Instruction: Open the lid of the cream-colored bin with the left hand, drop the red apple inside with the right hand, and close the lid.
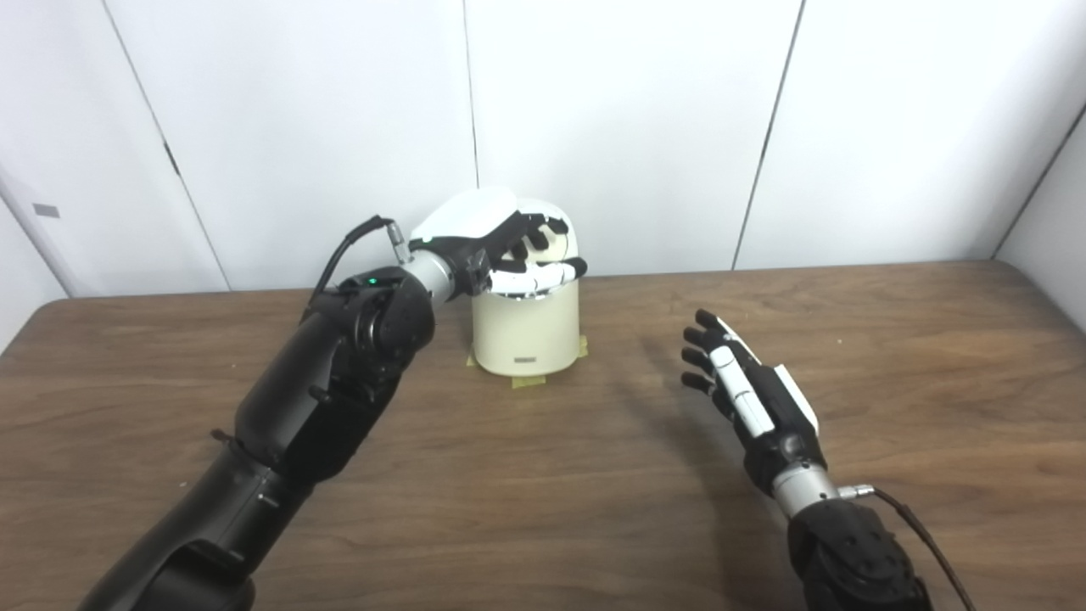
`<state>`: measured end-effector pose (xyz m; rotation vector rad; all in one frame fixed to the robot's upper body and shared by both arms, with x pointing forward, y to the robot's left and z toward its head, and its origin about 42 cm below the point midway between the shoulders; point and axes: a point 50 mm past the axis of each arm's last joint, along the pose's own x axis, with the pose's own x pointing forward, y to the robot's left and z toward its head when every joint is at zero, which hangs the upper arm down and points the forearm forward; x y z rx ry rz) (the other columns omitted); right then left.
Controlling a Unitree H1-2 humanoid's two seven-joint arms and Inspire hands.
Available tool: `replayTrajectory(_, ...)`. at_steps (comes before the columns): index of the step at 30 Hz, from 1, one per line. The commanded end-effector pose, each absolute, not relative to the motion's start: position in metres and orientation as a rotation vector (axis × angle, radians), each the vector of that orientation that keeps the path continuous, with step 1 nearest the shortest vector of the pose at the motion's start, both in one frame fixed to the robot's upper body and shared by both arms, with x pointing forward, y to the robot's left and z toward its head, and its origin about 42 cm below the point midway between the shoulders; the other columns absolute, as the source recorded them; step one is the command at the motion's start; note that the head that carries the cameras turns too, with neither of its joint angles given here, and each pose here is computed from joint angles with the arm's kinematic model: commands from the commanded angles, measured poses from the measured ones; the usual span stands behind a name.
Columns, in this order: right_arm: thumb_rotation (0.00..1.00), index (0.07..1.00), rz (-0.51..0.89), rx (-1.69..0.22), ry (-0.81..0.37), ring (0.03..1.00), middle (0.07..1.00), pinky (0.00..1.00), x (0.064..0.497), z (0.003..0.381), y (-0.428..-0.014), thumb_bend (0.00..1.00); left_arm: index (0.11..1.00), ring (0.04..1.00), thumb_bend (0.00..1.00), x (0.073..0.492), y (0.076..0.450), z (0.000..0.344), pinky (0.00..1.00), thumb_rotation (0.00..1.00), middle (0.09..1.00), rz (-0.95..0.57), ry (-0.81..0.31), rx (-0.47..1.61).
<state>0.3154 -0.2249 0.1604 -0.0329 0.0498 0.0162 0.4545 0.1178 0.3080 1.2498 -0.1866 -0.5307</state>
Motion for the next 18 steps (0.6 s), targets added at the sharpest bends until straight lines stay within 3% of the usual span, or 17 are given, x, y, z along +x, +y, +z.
replayTrajectory(1, 0.82, 0.933, 0.022, -0.031, -0.039, 0.892, 0.906, 0.84, 0.324, 0.184, -0.222, 0.57, 0.867, 0.751, 0.51, 0.460, 0.124, 0.286, 0.64, 0.76, 0.806, -0.577, -0.077, 1.257)
replayTrajectory(8, 0.82, 0.938, 0.023, -0.021, -0.046, 0.893, 0.908, 0.83, 0.323, 0.186, -0.222, 0.58, 0.874, 0.801, 0.52, 0.459, 0.122, 0.279, 0.69, 0.82, 0.848, -0.596, -0.068, 1.299)
replayTrajectory(11, 0.81, 0.936, 0.022, -0.018, -0.044, 0.894, 0.907, 0.83, 0.323, 0.187, -0.222, 0.58, 0.882, 0.786, 0.53, 0.457, 0.121, 0.276, 0.67, 0.82, 0.841, -0.602, -0.064, 1.304)
replayTrajectory(15, 0.82, 0.937, 0.023, -0.025, -0.048, 0.890, 0.905, 0.82, 0.322, 0.189, -0.224, 0.57, 0.895, 0.819, 0.51, 0.454, 0.119, 0.271, 0.73, 0.80, 0.859, -0.618, -0.067, 1.302)
replayTrajectory(18, 0.82, 0.935, 0.021, -0.029, -0.049, 0.883, 0.898, 0.81, 0.321, 0.190, -0.224, 0.56, 0.902, 0.793, 0.53, 0.452, 0.117, 0.267, 0.68, 0.81, 0.853, -0.627, -0.052, 1.299)
